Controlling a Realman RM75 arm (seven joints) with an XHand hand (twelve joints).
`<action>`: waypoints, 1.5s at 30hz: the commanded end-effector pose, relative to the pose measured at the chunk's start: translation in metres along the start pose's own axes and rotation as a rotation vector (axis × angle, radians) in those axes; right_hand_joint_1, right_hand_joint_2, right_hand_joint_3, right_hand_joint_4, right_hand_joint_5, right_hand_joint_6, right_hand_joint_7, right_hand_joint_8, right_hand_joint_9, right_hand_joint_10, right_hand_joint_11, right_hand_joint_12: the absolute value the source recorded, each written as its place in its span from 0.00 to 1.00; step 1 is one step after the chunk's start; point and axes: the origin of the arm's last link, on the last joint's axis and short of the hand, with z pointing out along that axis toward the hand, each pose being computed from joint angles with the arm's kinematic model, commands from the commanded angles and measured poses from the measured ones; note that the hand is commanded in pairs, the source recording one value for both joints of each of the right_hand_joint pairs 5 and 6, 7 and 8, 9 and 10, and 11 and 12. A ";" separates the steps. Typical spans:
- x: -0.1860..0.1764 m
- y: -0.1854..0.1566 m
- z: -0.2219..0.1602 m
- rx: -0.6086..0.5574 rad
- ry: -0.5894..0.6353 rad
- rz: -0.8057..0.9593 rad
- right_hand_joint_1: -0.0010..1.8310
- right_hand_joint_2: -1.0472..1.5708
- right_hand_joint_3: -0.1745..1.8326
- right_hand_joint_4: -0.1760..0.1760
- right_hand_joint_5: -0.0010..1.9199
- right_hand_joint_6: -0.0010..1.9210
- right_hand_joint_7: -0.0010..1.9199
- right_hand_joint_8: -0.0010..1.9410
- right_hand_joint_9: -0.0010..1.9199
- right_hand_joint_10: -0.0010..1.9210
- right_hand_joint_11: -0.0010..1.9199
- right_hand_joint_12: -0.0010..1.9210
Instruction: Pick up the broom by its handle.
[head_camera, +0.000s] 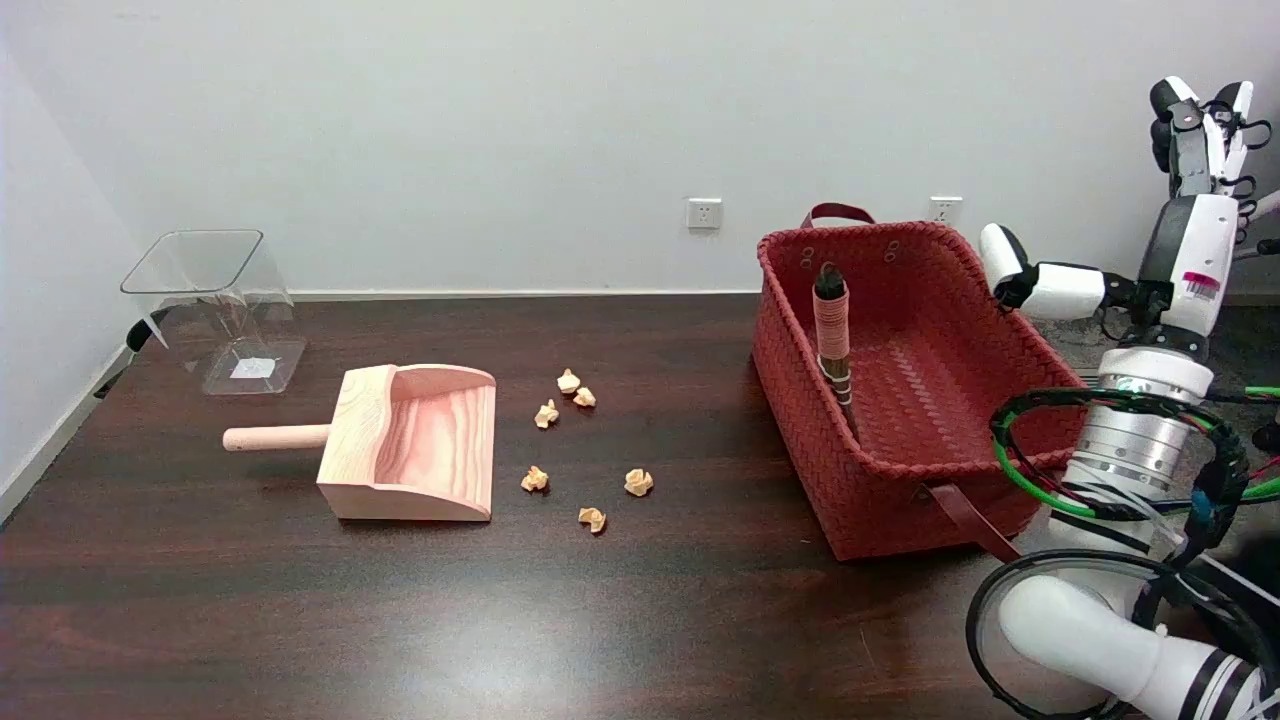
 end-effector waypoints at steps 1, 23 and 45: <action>0.000 -0.004 -0.002 0.001 -0.005 0.021 0.58 0.35 0.70 0.50 0.16 0.16 0.00 0.00 0.16 0.16 0.16 0.16; -0.027 -0.025 -0.011 0.033 -0.189 0.117 0.57 0.35 0.69 0.50 0.16 0.16 0.00 0.00 0.16 0.16 0.16 0.16; -0.002 -0.057 -0.088 -0.054 -0.452 0.212 0.57 0.20 0.64 0.50 0.00 0.00 0.01 0.01 0.00 0.00 0.00 0.00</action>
